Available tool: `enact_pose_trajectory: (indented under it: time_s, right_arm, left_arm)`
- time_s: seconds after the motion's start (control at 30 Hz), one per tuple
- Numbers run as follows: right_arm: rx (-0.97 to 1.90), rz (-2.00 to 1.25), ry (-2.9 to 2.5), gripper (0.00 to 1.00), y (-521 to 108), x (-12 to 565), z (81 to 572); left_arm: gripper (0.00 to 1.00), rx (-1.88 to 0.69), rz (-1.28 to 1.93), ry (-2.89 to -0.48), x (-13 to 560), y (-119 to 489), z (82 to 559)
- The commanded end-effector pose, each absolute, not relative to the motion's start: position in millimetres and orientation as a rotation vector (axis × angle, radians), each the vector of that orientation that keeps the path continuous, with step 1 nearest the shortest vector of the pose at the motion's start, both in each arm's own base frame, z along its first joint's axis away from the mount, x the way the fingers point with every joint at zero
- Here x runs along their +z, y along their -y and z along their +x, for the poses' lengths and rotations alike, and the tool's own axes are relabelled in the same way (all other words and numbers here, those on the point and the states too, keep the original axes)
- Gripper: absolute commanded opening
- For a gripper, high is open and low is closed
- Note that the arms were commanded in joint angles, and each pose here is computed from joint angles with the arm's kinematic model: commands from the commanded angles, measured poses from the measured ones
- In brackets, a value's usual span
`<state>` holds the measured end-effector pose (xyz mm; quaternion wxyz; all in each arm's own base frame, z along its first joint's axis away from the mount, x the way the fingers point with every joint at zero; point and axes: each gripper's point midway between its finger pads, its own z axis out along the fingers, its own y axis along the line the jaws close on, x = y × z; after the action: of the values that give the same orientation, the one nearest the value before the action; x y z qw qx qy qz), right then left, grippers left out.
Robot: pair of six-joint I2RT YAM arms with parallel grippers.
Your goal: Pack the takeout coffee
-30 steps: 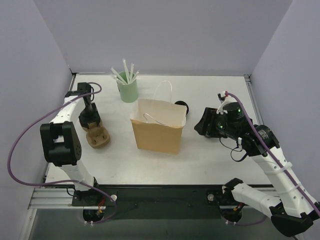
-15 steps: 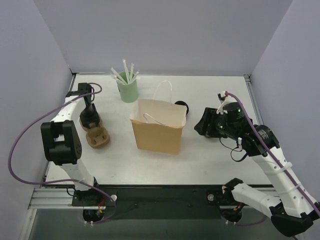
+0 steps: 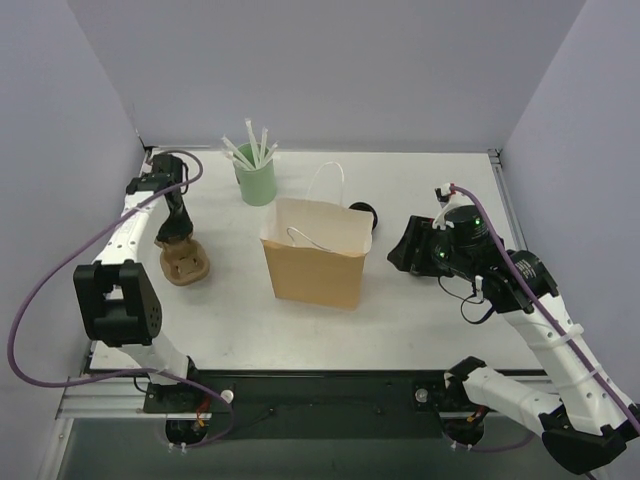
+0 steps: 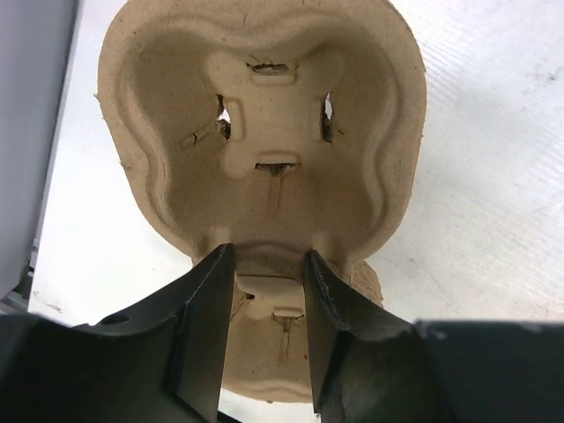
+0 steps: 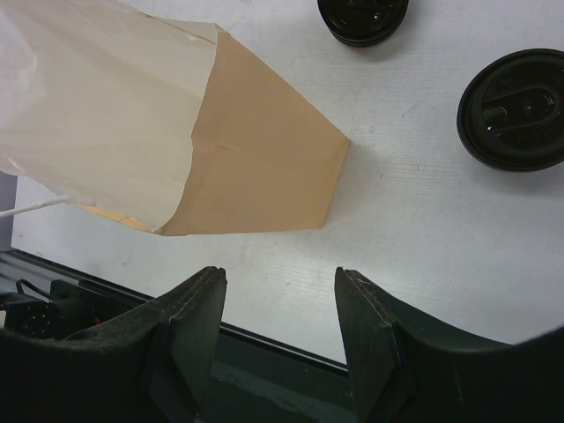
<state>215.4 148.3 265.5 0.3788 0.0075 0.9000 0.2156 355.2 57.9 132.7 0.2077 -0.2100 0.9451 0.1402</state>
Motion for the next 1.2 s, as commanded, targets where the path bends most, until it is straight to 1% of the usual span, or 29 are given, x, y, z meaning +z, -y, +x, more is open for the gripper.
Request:
enact_pose_trajectory:
  time_s: [0.0,0.03,0.07,0.1,0.13,0.17,0.2,0.23,0.27,0.3,0.33,0.37,0.4,0.43,0.47,0.5,0.53,0.57,0.6,0.67,0.77,0.87,0.97,1.0,1.17]
  right_arm:
    - [0.577,0.019,-2.279,0.53,-154,271,219]
    - [0.578,0.016,-2.282,0.53,-156,270,220]
    - [0.581,0.015,-2.279,0.53,-156,271,220]
    - [0.582,0.015,-2.280,0.53,-156,271,220]
    - [0.583,0.014,-2.282,0.53,-156,270,220]
    - [0.585,0.013,-2.282,0.53,-157,270,220]
    - [0.579,0.005,-2.284,0.53,-156,269,219]
    - [0.577,0.009,-2.285,0.53,-156,269,220]
    - [0.573,0.007,-2.286,0.53,-156,268,220]
    - [0.574,0.005,-2.290,0.53,-157,267,220]
    - [0.571,0.010,-2.289,0.53,-156,267,221]
    - [0.578,0.011,-2.284,0.53,-157,268,221]
    - [0.578,0.010,-2.290,0.53,-158,266,221]
    - [0.579,0.011,-2.289,0.53,-158,267,221]
    - [0.580,0.008,-2.288,0.53,-158,267,221]
    - [0.580,0.006,-2.286,0.53,-159,268,222]
    - [0.577,0.001,-2.284,0.53,-158,268,222]
    - [0.569,-0.001,-2.283,0.53,-157,267,222]
    - [0.563,0.002,-2.282,0.53,-156,267,222]
    - [0.561,0.003,-2.278,0.53,-155,268,223]
    - [0.558,-0.006,-2.279,0.53,-156,268,223]
    - [0.549,-0.005,-2.284,0.53,-155,266,224]
    - [0.547,-0.003,-2.287,0.53,-155,265,225]
    - [0.545,-0.005,-2.291,0.53,-156,264,225]
    - [0.553,-0.009,-2.298,0.53,-159,263,227]
  left_arm:
    - [0.31,0.186,-0.656,-2.561,142,-51,361]
    - [0.25,0.138,-0.717,-2.598,139,-52,356]
    - [0.18,0.164,-0.715,-2.594,142,-52,357]
    - [0.17,0.353,-0.690,-2.515,162,-68,358]
    - [0.17,0.480,-0.592,-2.450,178,-72,364]
    - [0.20,0.567,-0.501,-2.404,189,-63,367]
    - [0.36,0.621,-0.455,-2.356,199,-56,370]
    - [0.39,0.559,-0.515,-2.361,198,-56,372]
    - [0.37,0.447,-0.561,-2.402,192,-53,373]
    - [0.30,0.384,-0.684,-2.431,184,-74,371]
    - [0.27,0.284,-0.722,-2.454,181,-66,371]
    - [0.23,0.303,-0.698,-2.448,183,-68,372]
    - [0.23,0.350,-0.590,-2.434,190,-49,375]
    - [0.26,0.448,-0.512,-2.406,195,-46,377]
    - [0.30,0.548,-0.504,-2.380,198,-49,374]
    - [0.32,0.521,-0.515,-2.407,190,-45,374]
    - [0.30,0.465,-0.616,-2.440,180,-55,369]
    - [0.27,0.330,-0.631,-2.494,171,-44,370]
    - [0.25,0.322,-0.638,-2.507,166,-43,370]
    - [0.25,0.330,-0.649,-2.493,162,-45,370]
    - [0.25,0.345,-0.715,-2.487,155,-63,365]
    - [0.28,0.268,-0.702,-2.495,151,-65,367]
    - [0.30,0.268,-0.714,-2.506,147,-70,362]
    - [0.32,0.258,-0.723,-2.506,146,-70,361]
    - [0.37,0.102,-0.817,-2.522,126,-65,347]
